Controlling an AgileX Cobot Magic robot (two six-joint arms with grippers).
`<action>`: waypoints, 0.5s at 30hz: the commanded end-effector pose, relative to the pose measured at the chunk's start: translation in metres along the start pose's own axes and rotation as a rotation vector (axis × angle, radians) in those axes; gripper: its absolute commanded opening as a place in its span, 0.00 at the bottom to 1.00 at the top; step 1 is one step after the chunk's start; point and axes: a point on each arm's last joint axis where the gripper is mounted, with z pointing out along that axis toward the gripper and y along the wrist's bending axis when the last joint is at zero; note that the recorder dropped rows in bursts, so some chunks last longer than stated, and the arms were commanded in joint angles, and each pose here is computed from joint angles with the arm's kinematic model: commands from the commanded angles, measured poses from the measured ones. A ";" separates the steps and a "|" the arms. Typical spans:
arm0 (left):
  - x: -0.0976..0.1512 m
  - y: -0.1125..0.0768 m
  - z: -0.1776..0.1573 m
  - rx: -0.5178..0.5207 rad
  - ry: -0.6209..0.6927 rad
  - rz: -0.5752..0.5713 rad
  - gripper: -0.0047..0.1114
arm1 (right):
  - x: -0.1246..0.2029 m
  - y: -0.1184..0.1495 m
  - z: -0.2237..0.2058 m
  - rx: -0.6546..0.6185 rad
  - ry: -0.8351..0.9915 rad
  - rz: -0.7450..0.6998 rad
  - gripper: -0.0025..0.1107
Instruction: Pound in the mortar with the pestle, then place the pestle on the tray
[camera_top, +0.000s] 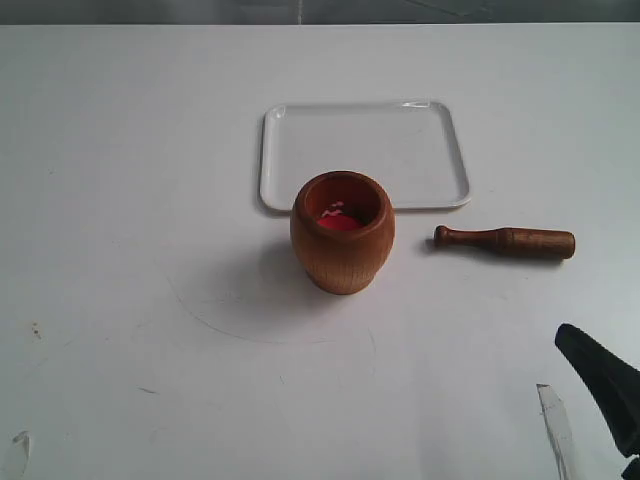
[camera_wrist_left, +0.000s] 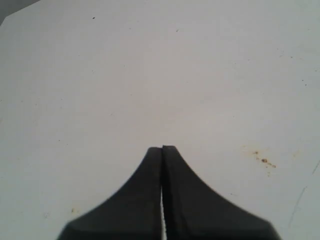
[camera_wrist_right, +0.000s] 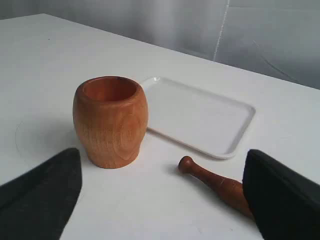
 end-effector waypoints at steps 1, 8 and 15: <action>0.000 -0.001 0.000 0.008 -0.007 -0.012 0.04 | 0.001 0.000 0.000 0.001 -0.002 -0.009 0.73; 0.000 -0.001 0.000 0.008 -0.007 -0.012 0.04 | -0.002 -0.006 0.000 0.071 -0.030 -0.224 0.73; 0.000 -0.001 0.000 0.008 -0.007 -0.012 0.04 | -0.033 -0.010 -0.007 0.101 -0.391 0.081 0.73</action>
